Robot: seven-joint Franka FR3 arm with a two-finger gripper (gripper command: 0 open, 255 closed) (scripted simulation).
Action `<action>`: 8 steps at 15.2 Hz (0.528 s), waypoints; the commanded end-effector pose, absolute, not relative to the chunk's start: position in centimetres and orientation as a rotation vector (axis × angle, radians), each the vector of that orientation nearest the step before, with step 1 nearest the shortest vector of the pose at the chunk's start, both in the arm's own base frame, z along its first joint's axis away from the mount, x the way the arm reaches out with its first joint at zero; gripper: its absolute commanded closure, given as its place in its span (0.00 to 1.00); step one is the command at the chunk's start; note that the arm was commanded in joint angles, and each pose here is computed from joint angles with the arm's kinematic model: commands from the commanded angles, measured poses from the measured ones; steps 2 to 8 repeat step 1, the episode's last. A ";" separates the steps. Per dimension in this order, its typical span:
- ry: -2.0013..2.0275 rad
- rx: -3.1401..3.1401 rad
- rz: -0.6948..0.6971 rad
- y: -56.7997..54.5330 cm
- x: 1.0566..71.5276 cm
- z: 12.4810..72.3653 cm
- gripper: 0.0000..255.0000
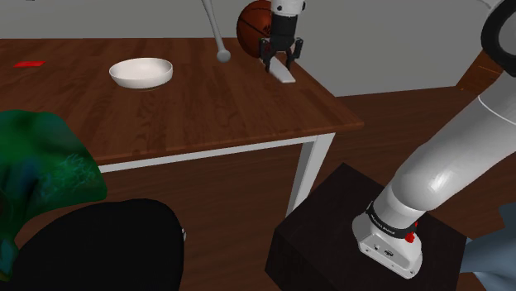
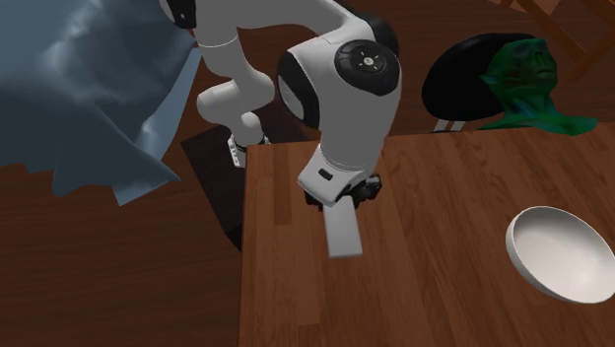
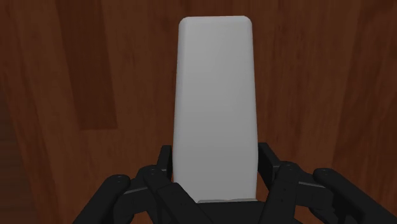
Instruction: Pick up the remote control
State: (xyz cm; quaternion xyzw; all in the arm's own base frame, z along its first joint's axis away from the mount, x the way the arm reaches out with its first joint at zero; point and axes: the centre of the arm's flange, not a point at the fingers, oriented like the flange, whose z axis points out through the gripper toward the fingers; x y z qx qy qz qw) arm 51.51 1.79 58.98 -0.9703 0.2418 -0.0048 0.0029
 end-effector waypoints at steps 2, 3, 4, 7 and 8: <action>0.758 -3.043 -0.015 1.8 51.4 59.3 1.00; 0.758 -3.043 -0.015 1.8 51.4 59.3 1.00; 0.758 -3.043 -0.015 1.8 51.4 59.3 1.00; 0.758 -3.043 -0.015 1.8 51.4 59.3 1.00; 0.758 -3.043 -0.015 1.8 51.4 59.3 1.00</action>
